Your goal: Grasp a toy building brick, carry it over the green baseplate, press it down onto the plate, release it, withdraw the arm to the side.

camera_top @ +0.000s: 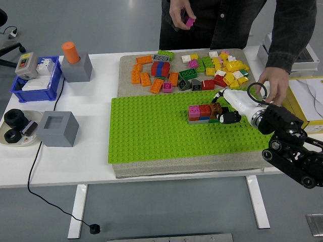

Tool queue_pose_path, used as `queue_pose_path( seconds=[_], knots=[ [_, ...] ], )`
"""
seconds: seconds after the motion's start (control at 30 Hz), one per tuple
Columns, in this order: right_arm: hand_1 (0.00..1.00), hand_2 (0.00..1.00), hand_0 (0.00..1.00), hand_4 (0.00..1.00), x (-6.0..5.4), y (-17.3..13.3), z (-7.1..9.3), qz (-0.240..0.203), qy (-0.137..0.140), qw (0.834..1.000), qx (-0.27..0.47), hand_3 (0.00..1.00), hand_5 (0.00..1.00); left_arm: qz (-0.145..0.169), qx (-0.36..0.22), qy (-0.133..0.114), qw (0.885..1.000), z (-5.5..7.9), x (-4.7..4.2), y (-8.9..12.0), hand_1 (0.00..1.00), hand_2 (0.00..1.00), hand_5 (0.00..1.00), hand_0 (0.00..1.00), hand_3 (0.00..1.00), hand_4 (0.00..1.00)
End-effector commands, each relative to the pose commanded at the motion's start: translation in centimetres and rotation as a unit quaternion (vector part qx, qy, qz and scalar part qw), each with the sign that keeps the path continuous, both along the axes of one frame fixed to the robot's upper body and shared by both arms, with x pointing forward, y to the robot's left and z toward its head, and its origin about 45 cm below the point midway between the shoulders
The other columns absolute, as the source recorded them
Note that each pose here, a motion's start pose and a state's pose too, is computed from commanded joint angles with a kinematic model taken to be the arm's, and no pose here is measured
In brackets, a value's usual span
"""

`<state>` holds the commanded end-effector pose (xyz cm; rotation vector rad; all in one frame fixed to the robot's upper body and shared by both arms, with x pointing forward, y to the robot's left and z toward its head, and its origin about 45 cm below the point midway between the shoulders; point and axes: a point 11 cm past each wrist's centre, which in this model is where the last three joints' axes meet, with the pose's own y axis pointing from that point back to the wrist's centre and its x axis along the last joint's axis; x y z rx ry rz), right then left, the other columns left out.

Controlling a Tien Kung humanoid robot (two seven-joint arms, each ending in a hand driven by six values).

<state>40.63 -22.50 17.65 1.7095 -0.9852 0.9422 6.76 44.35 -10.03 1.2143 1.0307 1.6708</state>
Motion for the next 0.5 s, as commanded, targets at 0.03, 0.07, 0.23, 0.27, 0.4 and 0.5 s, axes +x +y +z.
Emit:
queue_pose_path(
  seconds=[0.03, 0.07, 0.23, 0.27, 0.4, 0.5],
  knots=[
    [0.859, 0.881, 0.832, 0.592, -0.01, 0.01, -0.03, 0.000, 0.000, 1.000, 0.000, 0.576, 0.181, 0.000, 0.000, 0.000, 1.000, 0.00, 0.00, 0.00, 0.623, 0.592, 0.172, 0.634, 0.590, 0.635],
    [0.859, 0.881, 0.832, 0.592, -0.02, 0.03, -0.07, 0.000, 0.001, 1.000, 0.000, 0.576, 0.179, 0.000, 0.000, 0.000, 1.000, 0.00, 0.00, -0.01, 0.623, 0.592, 0.172, 0.634, 0.591, 0.635],
    [0.859, 0.881, 0.832, 0.592, -0.06, 0.08, -0.26, 0.000, 0.003, 1.000, -0.001, 0.576, 0.179, -0.001, 0.000, 0.000, 1.000, -0.02, -0.01, -0.04, 0.623, 0.592, 0.172, 0.634, 0.591, 0.635],
    [0.858, 0.881, 0.832, 0.592, -0.06, 0.08, -0.30, 0.000, 0.003, 1.000, -0.001, 0.576, 0.180, -0.001, 0.000, 0.000, 1.000, -0.02, -0.01, -0.04, 0.623, 0.592, 0.171, 0.634, 0.591, 0.636],
    [0.858, 0.881, 0.832, 0.592, -0.11, 0.21, -0.42, 0.001, 0.004, 1.000, -0.002, 0.576, 0.180, -0.001, -0.001, 0.001, 1.000, -0.03, -0.02, -0.06, 0.623, 0.592, 0.171, 0.634, 0.591, 0.636],
    [0.859, 0.881, 0.833, 0.592, -0.11, 0.27, -0.49, 0.002, 0.005, 1.000, -0.002, 0.576, 0.182, -0.001, -0.001, 0.000, 1.000, -0.03, 0.02, -0.08, 0.623, 0.592, 0.171, 0.634, 0.591, 0.636]
  ],
)
